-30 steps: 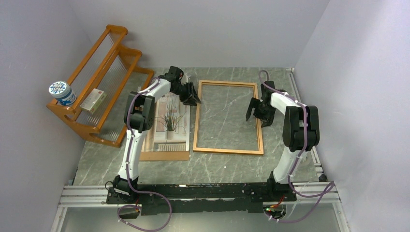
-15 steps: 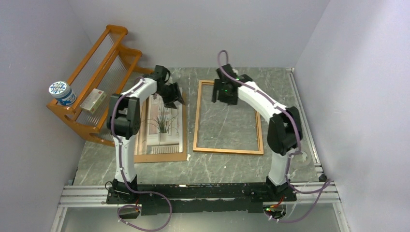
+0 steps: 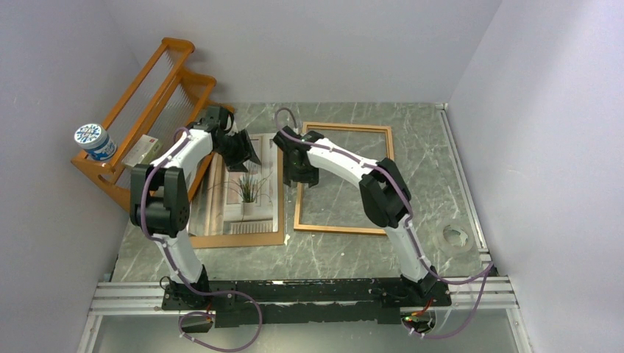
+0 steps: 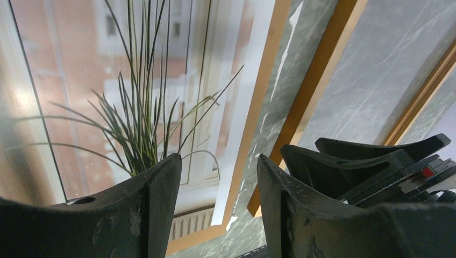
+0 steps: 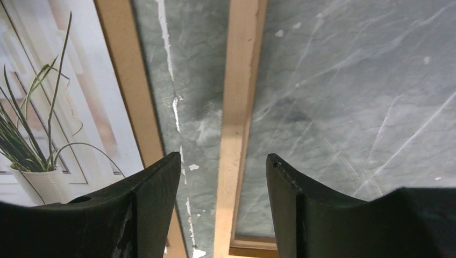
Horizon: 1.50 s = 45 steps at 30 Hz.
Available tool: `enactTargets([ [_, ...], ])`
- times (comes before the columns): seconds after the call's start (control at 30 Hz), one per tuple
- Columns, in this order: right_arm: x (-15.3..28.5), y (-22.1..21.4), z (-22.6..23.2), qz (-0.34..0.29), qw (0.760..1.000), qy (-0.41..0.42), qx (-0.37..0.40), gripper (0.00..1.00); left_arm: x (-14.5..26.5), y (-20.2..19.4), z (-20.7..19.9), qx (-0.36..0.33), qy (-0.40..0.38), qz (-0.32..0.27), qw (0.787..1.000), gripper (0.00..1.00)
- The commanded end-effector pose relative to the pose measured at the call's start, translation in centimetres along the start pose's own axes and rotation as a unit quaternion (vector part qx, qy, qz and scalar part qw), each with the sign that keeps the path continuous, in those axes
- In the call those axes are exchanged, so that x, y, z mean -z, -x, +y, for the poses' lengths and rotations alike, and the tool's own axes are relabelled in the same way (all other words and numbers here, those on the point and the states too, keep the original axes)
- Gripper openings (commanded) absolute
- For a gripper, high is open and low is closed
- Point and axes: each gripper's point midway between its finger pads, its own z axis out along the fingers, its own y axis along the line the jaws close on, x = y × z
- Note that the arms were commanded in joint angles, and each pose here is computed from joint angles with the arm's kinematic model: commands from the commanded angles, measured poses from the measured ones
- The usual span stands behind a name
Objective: Put the photo into the frame
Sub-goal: Adjust the photo frame item on the photo frame.
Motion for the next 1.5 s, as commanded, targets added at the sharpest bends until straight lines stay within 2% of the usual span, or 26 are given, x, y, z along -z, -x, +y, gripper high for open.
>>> enactTargets([
  [0.0,1.0,0.3,-0.1,-0.022,0.999,-0.044,0.003,0.61,1.0,-1.0,0.6,-0.003,0.005,-0.009,1.000,0.60],
  [0.23,-0.3,-0.7,-0.7,-0.012,0.996,-0.090,0.022,0.54,0.7,-2.2,1.4,0.007,0.007,-0.005,1.000,0.60],
  [0.37,-0.9,-1.2,-0.4,-0.006,0.996,-0.088,0.024,0.49,0.4,-2.7,1.7,0.012,0.008,0.000,1.000,0.60],
  [0.5,-0.9,-1.5,-0.2,0.001,0.996,-0.084,0.017,0.37,0.1,-3.2,1.6,0.018,-0.002,0.011,1.000,0.61],
  [0.57,-0.6,-1.6,-0.1,0.004,0.997,-0.077,0.012,0.25,-0.2,-3.5,1.3,0.026,-0.012,0.019,0.999,0.61],
  [0.67,0.5,-1.4,0.6,0.000,0.998,-0.055,0.003,0.12,-0.7,-3.8,0.3,0.034,-0.047,0.033,0.998,0.64],
  [0.77,1.9,-0.7,1.2,-0.009,0.999,-0.033,-0.003,0.04,-1.4,-3.8,-1.1,0.041,-0.090,0.050,0.994,0.66],
  [1.07,5.9,0.8,2.6,-0.036,0.998,0.040,-0.020,0.00,-3.2,-1.2,-5.2,0.032,-0.213,0.062,0.975,0.75],
  [1.27,6.3,0.4,2.6,-0.033,0.996,0.076,-0.017,0.00,-4.1,0.3,-7.4,0.016,-0.286,0.068,0.956,0.84],
  [1.47,6.8,-0.1,3.5,-0.036,0.992,0.122,-0.002,0.00,-4.9,0.2,-9.7,0.005,-0.342,0.089,0.936,0.86],
])
